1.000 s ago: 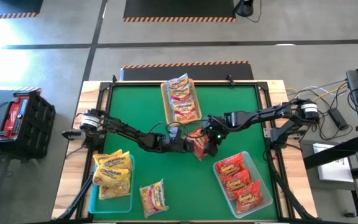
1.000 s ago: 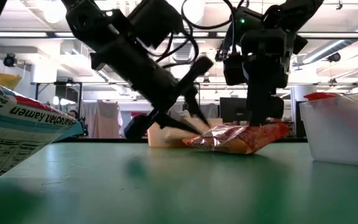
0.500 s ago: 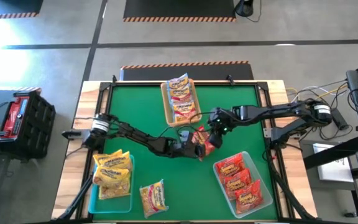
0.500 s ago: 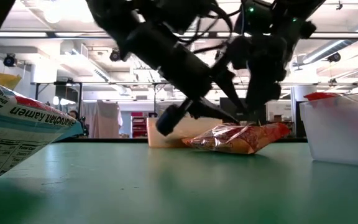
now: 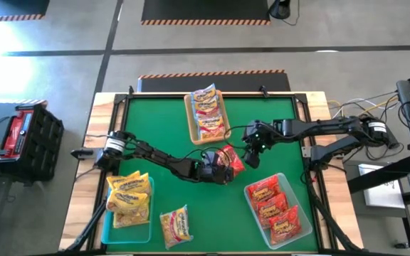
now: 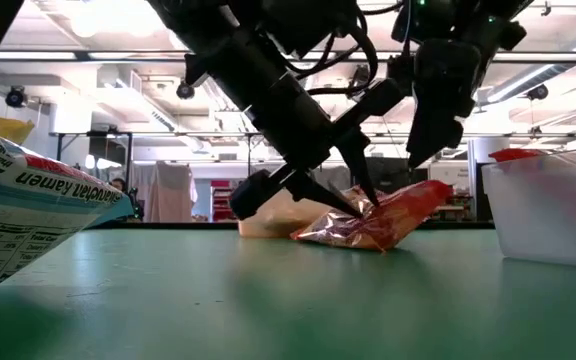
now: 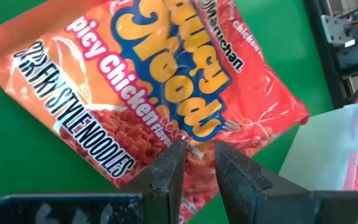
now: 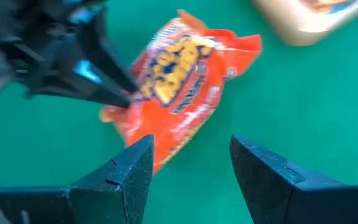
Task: Sort Maruchan noodles
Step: Put the orange noodle pack into the transparent bin
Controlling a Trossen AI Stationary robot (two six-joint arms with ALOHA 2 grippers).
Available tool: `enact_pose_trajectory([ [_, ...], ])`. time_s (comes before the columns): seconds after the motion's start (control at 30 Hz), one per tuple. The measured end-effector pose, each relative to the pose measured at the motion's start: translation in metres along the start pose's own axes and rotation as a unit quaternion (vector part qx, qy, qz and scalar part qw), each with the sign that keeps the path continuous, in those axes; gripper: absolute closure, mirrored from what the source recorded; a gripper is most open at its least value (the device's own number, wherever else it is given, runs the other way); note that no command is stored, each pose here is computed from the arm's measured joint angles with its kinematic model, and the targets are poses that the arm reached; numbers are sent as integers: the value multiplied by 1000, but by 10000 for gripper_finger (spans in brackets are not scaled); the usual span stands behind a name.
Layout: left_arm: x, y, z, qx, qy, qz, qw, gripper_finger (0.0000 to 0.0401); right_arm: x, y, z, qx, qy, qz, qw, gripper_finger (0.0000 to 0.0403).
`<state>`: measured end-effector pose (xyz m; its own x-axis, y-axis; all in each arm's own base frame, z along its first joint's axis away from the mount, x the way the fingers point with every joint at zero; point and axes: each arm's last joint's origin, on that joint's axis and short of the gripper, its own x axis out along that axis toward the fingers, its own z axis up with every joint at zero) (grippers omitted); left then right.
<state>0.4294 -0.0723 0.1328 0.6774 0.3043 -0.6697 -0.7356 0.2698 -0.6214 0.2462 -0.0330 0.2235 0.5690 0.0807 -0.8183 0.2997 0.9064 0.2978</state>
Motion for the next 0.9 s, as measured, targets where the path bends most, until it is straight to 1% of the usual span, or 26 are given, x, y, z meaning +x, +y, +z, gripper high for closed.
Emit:
enact_pose_trajectory([
  [0.13,-1,7,-7,-12,8,8,1000,327,12,-3,0,26,-9,55,998,202],
  [0.27,-2,13,-13,-16,12,16,1000,327,24,-11,-1,54,-7,74,996,202],
  [0.37,-2,14,-14,-15,15,17,1000,327,32,-15,2,68,0,99,993,202],
  [0.5,-2,14,-14,-12,17,19,1000,327,44,-16,6,86,-5,112,990,202],
  [0.6,-2,16,-15,-7,21,23,999,327,52,-15,9,97,-9,137,986,202],
  [0.9,-2,16,-16,32,43,22,998,327,72,-20,10,123,0,133,983,202],
])
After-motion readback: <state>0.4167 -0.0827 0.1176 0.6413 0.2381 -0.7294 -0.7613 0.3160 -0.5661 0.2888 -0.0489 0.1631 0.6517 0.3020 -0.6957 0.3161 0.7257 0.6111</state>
